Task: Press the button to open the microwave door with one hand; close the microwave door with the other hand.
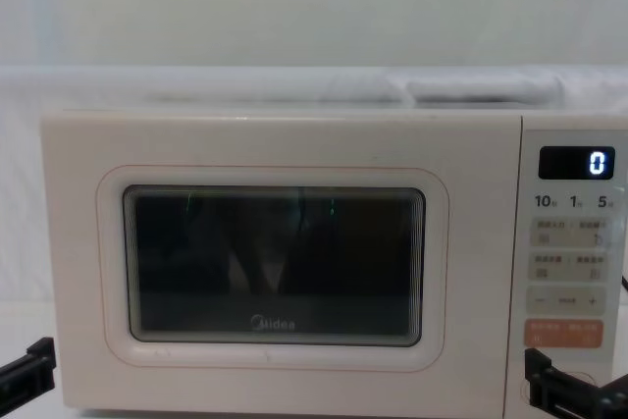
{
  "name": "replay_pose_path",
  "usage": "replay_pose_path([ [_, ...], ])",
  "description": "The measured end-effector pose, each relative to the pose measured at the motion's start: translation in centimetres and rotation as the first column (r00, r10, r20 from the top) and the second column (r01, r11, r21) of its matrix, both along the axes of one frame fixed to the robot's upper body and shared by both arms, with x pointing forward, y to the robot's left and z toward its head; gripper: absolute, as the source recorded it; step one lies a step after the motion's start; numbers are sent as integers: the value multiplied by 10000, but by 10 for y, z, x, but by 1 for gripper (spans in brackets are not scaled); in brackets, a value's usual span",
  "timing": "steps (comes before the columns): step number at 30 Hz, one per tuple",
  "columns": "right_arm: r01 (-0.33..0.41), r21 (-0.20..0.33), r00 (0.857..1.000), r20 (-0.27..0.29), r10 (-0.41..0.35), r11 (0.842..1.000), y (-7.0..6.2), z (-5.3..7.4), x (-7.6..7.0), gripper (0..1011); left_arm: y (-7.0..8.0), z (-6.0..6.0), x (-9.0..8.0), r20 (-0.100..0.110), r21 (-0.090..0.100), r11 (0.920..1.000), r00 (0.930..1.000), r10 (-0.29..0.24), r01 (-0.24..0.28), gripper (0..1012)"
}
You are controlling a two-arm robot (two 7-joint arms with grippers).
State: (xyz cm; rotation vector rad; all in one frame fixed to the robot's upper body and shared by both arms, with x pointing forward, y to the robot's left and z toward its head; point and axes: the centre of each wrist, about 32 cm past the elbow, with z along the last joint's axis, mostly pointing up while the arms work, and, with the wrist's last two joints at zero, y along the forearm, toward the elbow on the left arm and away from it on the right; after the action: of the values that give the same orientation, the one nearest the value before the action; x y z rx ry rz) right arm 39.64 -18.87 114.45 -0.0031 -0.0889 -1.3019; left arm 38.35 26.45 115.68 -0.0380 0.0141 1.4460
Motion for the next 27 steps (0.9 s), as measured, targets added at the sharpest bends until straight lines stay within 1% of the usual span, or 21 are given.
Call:
replay_pose_path([
  [27, 0, -1, 10000, -1, 0, 10000, 0, 0, 0, 1002, 0, 0, 0, 0, 0, 10000, 10000, 0, 0, 1001],
])
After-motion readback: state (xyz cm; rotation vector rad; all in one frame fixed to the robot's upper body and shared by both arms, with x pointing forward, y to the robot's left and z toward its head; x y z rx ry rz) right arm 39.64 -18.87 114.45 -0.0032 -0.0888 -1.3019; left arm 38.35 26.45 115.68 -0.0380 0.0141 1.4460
